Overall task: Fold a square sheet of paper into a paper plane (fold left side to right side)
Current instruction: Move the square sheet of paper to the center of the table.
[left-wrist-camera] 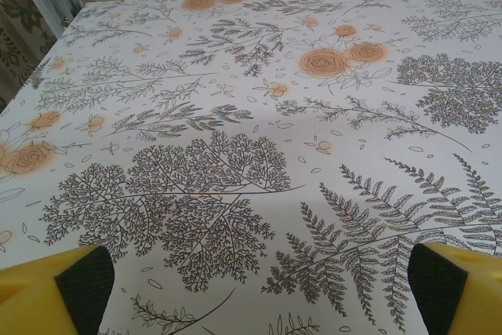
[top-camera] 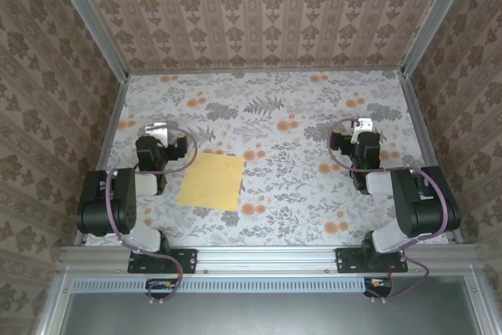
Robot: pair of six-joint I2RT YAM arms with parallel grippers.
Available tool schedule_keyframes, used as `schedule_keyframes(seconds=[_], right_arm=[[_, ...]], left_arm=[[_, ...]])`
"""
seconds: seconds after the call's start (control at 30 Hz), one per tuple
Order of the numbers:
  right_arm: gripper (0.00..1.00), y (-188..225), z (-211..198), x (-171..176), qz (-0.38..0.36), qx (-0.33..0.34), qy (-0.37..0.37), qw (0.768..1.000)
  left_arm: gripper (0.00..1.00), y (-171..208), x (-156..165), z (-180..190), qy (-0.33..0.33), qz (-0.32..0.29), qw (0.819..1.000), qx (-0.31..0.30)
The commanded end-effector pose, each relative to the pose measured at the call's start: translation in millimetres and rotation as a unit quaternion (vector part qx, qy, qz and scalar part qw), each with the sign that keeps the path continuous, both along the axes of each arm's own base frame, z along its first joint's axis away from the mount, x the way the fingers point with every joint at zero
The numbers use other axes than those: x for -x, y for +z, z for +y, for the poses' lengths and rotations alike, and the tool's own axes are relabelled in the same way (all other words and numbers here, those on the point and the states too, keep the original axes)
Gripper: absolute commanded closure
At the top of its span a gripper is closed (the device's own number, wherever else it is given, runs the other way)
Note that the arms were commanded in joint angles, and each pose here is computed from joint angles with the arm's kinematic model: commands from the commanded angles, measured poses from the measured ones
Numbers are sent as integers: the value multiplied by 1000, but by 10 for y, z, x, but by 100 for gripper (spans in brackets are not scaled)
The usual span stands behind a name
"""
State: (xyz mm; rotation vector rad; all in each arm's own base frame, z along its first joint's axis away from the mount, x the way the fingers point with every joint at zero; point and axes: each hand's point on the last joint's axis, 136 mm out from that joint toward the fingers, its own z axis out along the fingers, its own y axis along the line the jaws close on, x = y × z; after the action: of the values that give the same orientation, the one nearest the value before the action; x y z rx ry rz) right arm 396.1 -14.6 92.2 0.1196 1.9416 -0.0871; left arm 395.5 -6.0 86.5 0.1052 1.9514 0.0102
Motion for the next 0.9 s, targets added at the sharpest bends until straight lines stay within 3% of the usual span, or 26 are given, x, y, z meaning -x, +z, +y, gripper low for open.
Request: schedule_keyframes(seconds=[0.0,0.73,0.87], right_arm=[[0,59,43,-26,-14,1,12,1000],[0,62,36,-25,-15,-6,15,1000],[0,119,-56,-17,-11,-7,-13,1000]], left_arm=[[0,73,-43,-17,-3,-9,1000,-8],[0,75,-41,-19,-4,-10,1000,-4],[0,177,-5,48,16,-25,1000,-6]])
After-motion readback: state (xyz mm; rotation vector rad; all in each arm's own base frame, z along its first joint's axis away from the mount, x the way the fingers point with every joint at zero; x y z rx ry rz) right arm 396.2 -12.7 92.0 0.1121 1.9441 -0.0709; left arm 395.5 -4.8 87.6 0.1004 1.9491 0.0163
